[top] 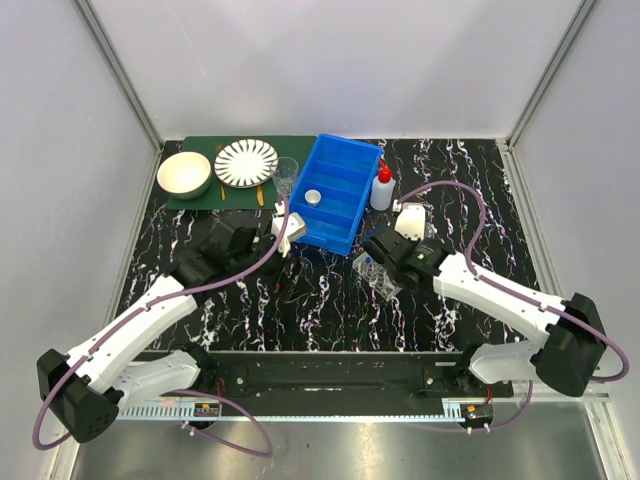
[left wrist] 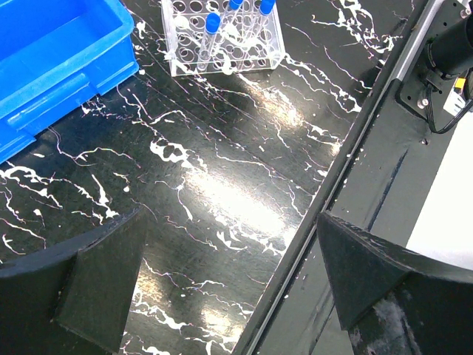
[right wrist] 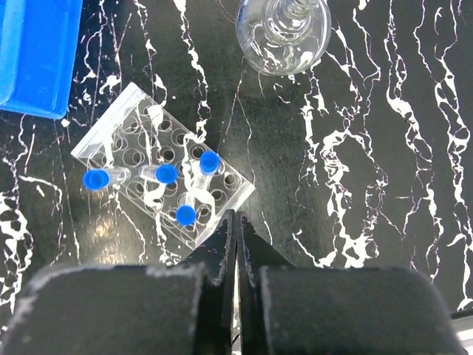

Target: Organize the chemistry lab equipment

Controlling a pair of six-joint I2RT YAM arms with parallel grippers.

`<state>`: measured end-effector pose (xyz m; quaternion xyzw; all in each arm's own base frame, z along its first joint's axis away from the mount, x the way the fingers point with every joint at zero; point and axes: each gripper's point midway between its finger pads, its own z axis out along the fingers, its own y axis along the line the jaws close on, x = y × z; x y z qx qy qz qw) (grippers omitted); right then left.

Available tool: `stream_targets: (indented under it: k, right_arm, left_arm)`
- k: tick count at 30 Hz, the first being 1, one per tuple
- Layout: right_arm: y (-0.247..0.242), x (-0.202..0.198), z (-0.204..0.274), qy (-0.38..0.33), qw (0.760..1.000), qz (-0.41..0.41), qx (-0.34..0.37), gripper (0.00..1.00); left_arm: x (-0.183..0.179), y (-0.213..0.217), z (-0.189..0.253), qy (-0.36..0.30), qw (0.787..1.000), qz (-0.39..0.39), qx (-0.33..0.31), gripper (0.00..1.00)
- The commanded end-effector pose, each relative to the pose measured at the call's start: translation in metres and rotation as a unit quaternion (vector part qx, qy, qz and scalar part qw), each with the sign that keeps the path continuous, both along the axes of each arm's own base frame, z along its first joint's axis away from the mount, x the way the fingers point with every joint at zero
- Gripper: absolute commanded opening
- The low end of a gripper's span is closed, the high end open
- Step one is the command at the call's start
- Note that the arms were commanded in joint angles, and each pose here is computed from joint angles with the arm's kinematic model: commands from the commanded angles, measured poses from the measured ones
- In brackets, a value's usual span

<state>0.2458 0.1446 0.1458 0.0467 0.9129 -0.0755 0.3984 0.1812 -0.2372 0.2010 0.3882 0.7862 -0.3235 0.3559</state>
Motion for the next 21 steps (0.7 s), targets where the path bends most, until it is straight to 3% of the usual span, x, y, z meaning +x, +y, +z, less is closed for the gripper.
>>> stream_targets:
  k: [1,21]
  right_arm:
    - [-0.002,0.021,-0.007,-0.020,1.000,-0.023,-0.001,0.00]
    - [0.035,0.053,-0.037,0.011,0.999,0.010,0.050,0.00]
  left_arm:
    - [0.000,-0.002,0.010,-0.015,1.000,-0.001,-0.016,0.99]
    - [0.000,-0.002,0.010,-0.016,1.000,0.000,-0.013,0.99]
